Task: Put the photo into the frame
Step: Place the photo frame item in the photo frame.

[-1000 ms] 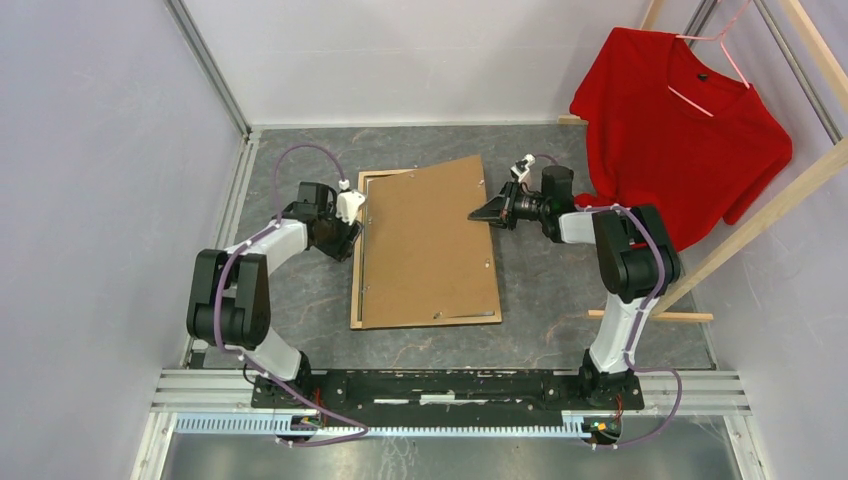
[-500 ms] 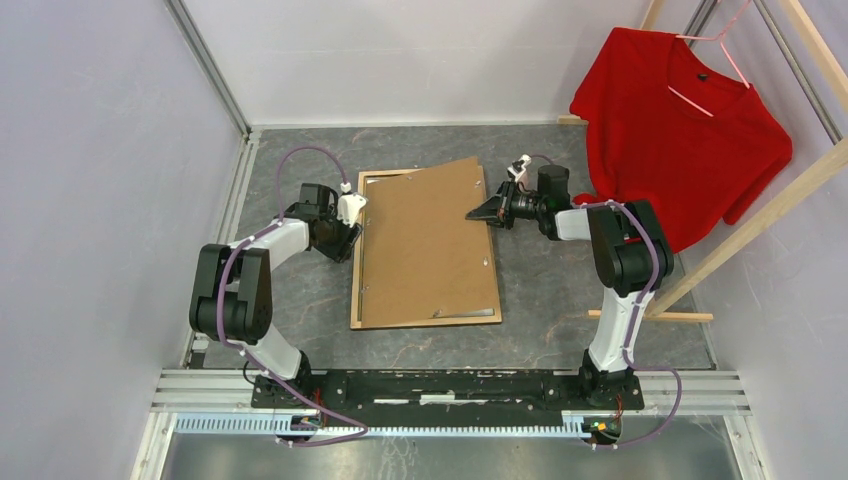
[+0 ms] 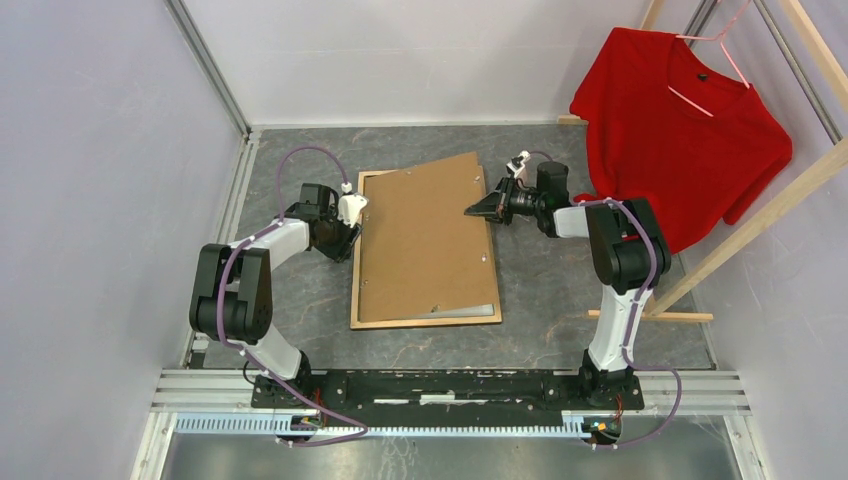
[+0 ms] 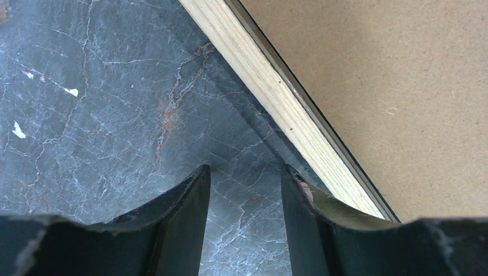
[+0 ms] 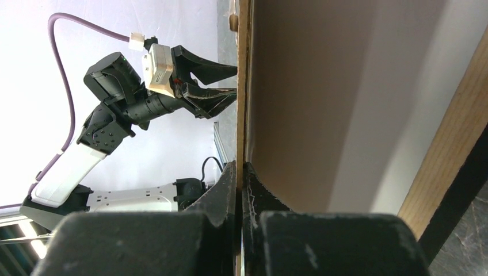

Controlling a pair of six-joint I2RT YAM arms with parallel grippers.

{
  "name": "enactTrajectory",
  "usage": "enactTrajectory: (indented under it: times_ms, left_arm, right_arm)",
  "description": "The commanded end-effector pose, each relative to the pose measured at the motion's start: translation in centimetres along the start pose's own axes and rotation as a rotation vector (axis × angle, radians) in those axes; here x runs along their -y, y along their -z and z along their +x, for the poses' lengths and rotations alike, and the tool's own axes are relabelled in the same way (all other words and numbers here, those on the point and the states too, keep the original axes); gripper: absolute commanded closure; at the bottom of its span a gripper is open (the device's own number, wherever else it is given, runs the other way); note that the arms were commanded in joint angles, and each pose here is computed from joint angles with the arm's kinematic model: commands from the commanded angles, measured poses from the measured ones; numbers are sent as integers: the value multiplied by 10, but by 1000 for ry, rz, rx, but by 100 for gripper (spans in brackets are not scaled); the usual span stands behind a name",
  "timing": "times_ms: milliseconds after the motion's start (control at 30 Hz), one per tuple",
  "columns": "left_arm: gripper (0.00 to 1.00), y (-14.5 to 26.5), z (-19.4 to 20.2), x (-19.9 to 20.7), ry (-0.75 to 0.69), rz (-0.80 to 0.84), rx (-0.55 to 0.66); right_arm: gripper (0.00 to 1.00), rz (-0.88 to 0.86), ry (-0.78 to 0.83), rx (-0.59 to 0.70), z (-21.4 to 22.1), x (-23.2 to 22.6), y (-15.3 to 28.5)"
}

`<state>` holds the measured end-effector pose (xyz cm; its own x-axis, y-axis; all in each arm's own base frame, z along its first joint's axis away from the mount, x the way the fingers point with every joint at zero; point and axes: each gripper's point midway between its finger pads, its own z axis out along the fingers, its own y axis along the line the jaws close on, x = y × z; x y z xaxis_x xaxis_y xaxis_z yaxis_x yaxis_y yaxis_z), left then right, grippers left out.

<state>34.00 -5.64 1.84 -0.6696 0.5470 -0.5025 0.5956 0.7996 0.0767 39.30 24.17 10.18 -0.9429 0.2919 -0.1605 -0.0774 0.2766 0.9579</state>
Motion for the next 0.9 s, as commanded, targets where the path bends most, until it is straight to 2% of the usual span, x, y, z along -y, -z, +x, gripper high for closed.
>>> enactTrajectory:
  times_ms: [0, 433, 867]
  left_arm:
    - [45, -2, -13, -2, -47, 8, 30]
    - [47, -4, -17, 11, -75, 34, 32]
    - [49, -1, -11, 35, -145, 134, 32]
  right_arm:
    - [100, -68, 114, 30, -21, -19, -3]
    - [100, -57, 131, 9, -20, -12, -6]
    - [100, -50, 60, 114, -11, 3, -9]
